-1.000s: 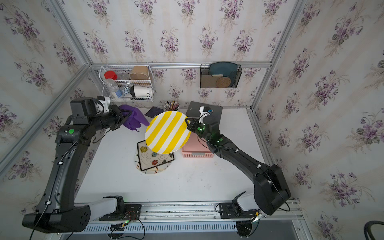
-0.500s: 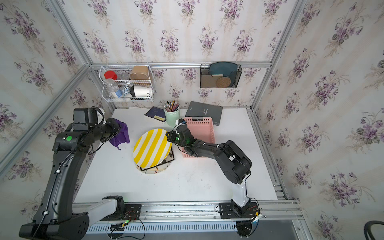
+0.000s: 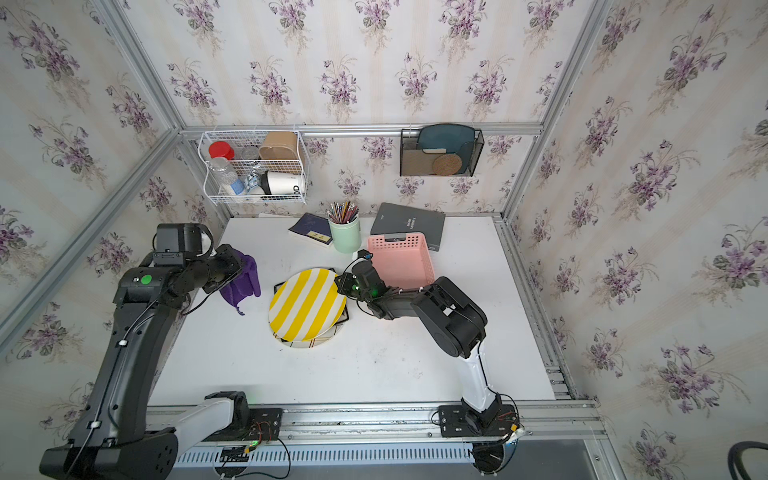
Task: Wipe the wet plate dry
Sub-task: Place the plate on the plate, then place the towel at the center of the board.
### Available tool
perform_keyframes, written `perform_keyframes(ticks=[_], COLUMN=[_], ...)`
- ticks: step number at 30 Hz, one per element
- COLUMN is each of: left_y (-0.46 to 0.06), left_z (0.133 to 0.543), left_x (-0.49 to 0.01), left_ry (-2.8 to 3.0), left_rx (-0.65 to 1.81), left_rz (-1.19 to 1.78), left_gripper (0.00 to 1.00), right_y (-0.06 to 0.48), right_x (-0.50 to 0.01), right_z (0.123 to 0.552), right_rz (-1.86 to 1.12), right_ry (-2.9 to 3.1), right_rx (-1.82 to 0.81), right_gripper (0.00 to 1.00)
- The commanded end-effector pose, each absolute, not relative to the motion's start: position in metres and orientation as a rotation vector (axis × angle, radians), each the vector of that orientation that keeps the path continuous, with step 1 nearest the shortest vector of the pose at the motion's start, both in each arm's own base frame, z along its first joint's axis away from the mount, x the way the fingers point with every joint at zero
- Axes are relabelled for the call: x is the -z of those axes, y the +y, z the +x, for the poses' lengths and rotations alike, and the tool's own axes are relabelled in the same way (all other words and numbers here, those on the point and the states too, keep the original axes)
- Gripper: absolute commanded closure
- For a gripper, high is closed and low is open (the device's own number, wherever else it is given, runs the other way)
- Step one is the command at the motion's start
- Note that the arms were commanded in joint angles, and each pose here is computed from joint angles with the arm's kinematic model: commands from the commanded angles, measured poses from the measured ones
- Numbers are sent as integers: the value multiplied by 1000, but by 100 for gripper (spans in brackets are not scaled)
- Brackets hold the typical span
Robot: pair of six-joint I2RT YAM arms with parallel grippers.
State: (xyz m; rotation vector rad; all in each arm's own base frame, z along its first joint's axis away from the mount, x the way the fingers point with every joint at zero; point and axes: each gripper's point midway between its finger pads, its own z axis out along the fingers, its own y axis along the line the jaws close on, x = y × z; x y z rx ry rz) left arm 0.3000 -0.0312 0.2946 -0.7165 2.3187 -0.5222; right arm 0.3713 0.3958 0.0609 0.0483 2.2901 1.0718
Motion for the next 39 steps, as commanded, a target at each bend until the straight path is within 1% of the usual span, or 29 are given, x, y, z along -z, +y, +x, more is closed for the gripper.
perform_keyframes(ticks=[1, 5, 8, 13, 18, 23, 27, 28, 30, 33, 36, 37, 39], left_y=[-37, -40, -40, -35, -32, -48, -52, -53, -50, -40, -38, -40, -42], left_z=[309, 311, 314, 326, 358, 403, 432, 438, 451, 462, 469, 470, 467], left_x=[-297, -289, -283, -278, -273, -269, -256, -257, -251, -234, -213, -209, -202], left_ry=[2280, 2282, 2287, 2279, 2263, 2244, 2230, 2213, 2194, 2226, 2304, 2327, 2376], left_rx=[595, 622, 627, 582, 538, 627, 626, 619, 573, 487, 432, 431, 432], left_rz=[-734, -754, -763, -749, -669, -562, -565, -552, -542, -572, -547, -537, -532], left_gripper=[100, 100, 100, 100, 100, 100, 100, 94, 70, 49, 19, 13, 6], right_y=[384, 389, 396, 402, 403, 391, 381, 379, 376, 372, 369, 368, 366], right_x=[-63, -88, -114, -171, -229, -255, -264, -264, -265, -267, -269, -269, -271], right_z=[375, 376, 377, 379, 379, 377, 372, 370, 367, 365, 363, 362, 361], right_rz=[32, -25, -56, -85, -125, -101, -92, -92, -91, -91, -87, -85, -83], right_ry=[2274, 2236, 2196, 2087, 1971, 1928, 1920, 1920, 1921, 1925, 1927, 1927, 1924], right_rx=[-975, -1011, -1060, -1143, -1194, -1202, -1203, -1202, -1201, -1200, -1195, -1194, -1194], right_gripper=[68, 41, 25, 16, 14, 8, 7, 7, 6, 6, 6, 6, 6])
